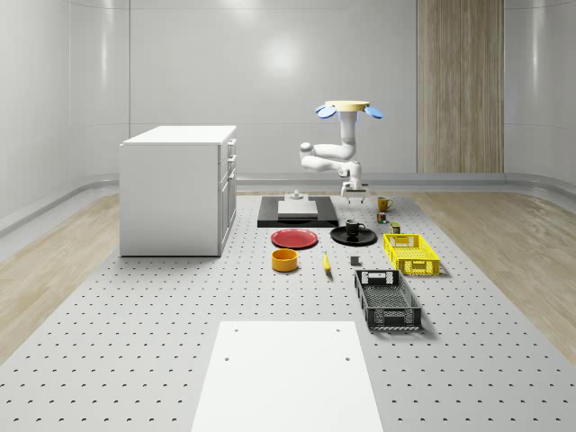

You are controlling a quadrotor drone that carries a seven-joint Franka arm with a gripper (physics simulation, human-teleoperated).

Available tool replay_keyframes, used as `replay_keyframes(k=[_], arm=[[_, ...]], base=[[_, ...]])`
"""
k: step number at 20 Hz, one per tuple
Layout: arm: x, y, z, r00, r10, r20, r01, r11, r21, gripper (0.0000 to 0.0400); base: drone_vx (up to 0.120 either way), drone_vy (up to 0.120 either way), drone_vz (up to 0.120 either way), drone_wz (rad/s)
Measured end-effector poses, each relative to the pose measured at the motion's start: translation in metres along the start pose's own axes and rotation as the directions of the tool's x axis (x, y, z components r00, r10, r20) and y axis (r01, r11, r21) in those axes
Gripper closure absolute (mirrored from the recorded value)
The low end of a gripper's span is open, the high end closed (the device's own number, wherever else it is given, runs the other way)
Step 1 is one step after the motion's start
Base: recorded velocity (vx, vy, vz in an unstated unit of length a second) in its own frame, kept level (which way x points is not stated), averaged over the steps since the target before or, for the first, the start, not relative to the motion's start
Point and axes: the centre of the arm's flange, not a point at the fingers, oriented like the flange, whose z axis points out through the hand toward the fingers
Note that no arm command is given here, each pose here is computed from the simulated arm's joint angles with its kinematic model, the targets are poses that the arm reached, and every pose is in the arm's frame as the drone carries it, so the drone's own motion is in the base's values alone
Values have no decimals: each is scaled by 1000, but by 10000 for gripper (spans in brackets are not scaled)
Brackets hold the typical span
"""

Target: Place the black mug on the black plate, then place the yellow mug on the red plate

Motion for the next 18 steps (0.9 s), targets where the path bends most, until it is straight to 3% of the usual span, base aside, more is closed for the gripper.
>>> replay_keyframes(k=[6, 10, 18], arm=[[0, 0, 0, 1000, 0, 0, 0, 1000, 0, 0], [0, 0, 0, 1000, 0, 0, 0, 1000, 0, 0], [0, 0, 0, 1000, 0, 0, 0, 1000, 0, 0]], base=[[-120, 120, 0, 0], [-120, 120, 110, 0], [-120, 120, 0, 0]])
